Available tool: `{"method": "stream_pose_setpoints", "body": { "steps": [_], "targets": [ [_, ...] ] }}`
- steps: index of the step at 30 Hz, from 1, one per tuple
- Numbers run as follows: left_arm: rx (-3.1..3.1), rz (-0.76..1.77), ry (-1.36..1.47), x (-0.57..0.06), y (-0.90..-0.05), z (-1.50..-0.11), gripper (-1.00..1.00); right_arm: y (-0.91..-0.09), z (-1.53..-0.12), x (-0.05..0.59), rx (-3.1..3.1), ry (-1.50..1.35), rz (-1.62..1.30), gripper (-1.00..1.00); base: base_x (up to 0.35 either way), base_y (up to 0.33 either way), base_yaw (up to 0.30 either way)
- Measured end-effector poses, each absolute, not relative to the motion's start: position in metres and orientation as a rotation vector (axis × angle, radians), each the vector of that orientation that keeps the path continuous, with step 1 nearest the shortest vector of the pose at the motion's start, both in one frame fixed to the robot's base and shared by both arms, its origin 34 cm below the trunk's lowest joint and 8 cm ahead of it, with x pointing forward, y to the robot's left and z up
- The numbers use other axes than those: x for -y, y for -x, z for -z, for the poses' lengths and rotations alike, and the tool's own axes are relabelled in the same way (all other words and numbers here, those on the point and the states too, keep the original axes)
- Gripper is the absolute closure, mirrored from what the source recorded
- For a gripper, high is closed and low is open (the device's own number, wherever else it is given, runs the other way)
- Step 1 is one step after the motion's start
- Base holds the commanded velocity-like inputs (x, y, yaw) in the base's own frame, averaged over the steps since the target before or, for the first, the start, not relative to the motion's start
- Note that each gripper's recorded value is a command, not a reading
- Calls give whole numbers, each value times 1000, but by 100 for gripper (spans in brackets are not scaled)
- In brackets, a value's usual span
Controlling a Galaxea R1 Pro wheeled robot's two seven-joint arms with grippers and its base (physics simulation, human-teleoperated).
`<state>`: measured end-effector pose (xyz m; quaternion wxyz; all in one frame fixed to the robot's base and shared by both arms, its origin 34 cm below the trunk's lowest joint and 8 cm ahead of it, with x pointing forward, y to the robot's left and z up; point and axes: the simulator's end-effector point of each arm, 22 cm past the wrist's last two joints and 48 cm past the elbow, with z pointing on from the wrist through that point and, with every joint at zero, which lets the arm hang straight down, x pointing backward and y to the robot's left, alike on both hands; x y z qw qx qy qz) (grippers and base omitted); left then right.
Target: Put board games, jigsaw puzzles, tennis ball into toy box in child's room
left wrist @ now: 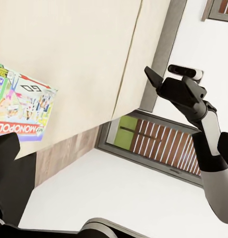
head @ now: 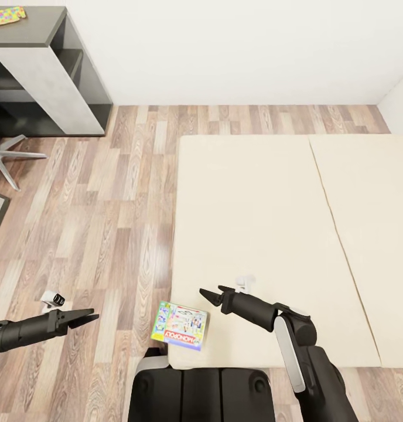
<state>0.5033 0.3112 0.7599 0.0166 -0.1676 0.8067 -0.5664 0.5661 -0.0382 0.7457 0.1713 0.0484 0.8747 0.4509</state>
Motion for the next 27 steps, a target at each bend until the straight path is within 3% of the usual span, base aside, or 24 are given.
{"method": "stream_pose_setpoints", "body": {
  "steps": [27],
  "targets": [
    [-2488,1752,487,-311,-511,-773,-100,-574,-762,37,-2453,-111,-1274,-100,0,0,-4]
  ]
}}
